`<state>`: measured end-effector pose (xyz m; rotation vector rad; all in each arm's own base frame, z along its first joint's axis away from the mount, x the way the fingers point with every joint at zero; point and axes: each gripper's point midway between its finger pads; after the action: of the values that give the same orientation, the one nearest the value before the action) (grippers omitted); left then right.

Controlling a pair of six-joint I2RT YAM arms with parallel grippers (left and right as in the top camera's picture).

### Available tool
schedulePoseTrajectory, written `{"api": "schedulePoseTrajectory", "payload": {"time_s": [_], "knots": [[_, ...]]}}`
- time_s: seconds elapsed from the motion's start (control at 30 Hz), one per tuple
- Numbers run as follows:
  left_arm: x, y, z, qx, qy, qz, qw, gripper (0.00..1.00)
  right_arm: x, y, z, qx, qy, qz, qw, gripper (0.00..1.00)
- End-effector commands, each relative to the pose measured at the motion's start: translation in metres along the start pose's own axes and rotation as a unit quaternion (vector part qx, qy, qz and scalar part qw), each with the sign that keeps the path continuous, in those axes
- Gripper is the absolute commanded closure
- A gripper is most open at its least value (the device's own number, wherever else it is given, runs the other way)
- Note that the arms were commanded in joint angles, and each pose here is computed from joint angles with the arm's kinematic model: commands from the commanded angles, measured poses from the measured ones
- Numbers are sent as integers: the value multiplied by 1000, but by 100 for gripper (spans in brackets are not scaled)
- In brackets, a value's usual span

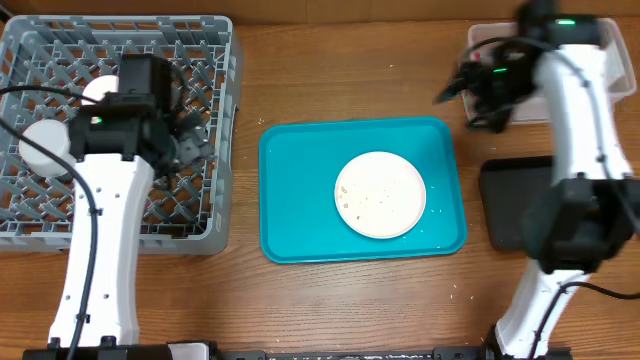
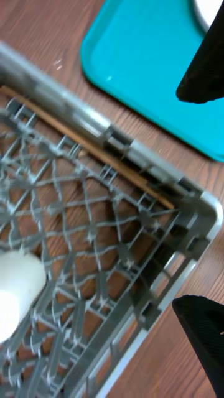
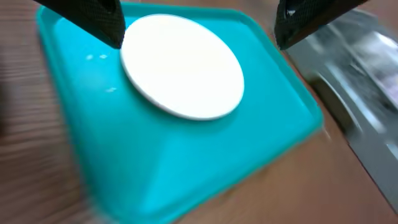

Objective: Sort waste into correct bins and load items into the dishwasher
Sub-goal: 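Release the plate and return the left gripper over the rack, then move the right gripper to the plate and grasp its left rim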

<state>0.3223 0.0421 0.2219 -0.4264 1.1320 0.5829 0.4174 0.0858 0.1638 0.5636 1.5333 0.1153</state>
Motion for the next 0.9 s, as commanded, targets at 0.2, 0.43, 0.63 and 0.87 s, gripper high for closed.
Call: {"api": "schedulePoseTrajectory", "payload": {"time_s": [0.2,0.43,0.63,0.87], "knots": [[11,46,15,-57,12,39,998,0,61,87,-67,-104,-43,-160,981,23],[11,49,16,-61,11,40,997,0,105,124,-94,-96,-103,-204,969,31],[11,49,16,-61,11,40,997,0,145,121,-106,-115,-77,-234,962,69],[11,49,16,-61,11,40,997,0,174,105,-108,-88,-60,-262,959,80]]}}
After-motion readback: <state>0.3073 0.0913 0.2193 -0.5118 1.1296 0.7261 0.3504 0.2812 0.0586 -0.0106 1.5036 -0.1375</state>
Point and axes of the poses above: each gripper's point midway between its finger pads, its own x axis out along the fingers, its own y axis along the line the jaws close on, z = x × y, and after that the axes turned 5 degrees about -x, right-handed
